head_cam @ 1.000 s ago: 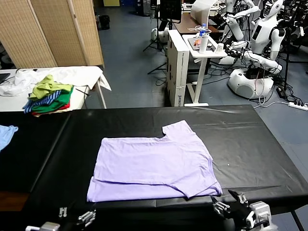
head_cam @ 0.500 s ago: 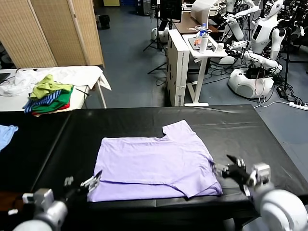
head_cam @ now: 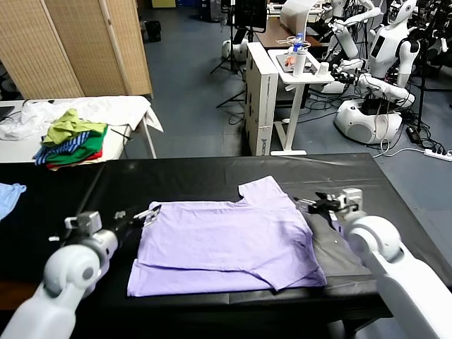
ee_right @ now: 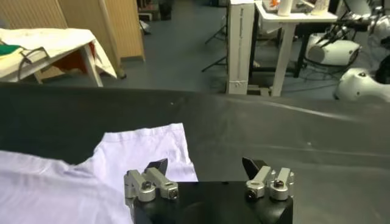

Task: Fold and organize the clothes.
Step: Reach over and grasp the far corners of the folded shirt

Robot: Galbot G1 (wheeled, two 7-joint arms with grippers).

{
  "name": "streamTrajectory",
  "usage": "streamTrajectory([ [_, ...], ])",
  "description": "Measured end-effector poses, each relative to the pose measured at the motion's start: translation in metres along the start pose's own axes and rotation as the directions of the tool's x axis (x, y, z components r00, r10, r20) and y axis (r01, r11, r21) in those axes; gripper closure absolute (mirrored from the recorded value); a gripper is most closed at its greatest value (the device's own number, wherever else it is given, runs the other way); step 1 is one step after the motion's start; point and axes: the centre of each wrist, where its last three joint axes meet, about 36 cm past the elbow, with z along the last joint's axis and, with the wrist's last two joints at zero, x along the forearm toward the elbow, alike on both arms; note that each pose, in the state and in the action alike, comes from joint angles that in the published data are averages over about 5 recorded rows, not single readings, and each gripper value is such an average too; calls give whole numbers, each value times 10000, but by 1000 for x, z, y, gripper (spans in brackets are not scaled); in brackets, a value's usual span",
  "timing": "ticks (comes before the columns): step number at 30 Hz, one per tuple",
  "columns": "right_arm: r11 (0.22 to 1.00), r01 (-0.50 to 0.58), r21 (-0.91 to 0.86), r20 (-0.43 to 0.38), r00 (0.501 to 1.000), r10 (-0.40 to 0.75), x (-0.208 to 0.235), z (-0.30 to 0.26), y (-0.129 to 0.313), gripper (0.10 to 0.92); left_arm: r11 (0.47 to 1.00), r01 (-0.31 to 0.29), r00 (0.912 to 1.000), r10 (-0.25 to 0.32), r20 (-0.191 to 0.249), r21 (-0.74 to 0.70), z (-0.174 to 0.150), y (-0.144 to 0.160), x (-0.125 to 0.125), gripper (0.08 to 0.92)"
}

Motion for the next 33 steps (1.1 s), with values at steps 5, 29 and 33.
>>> streamTrajectory([
  [5,10000,39,59,-206,9998,-38,-25,-8,8,115,10000,24,9995,-26,-322,-38,-8,8,-32,92],
  [29,9995,159,278,-1007,9948,-131,-70,2,27,278,9987,461,9918,-482,-1182,-208,5,33,-56,326],
  [33,9995,190,246,-1105,9937,-162,-71,2,28,384,9988,418,9912,-446,-1246,-254,5,35,-55,436],
])
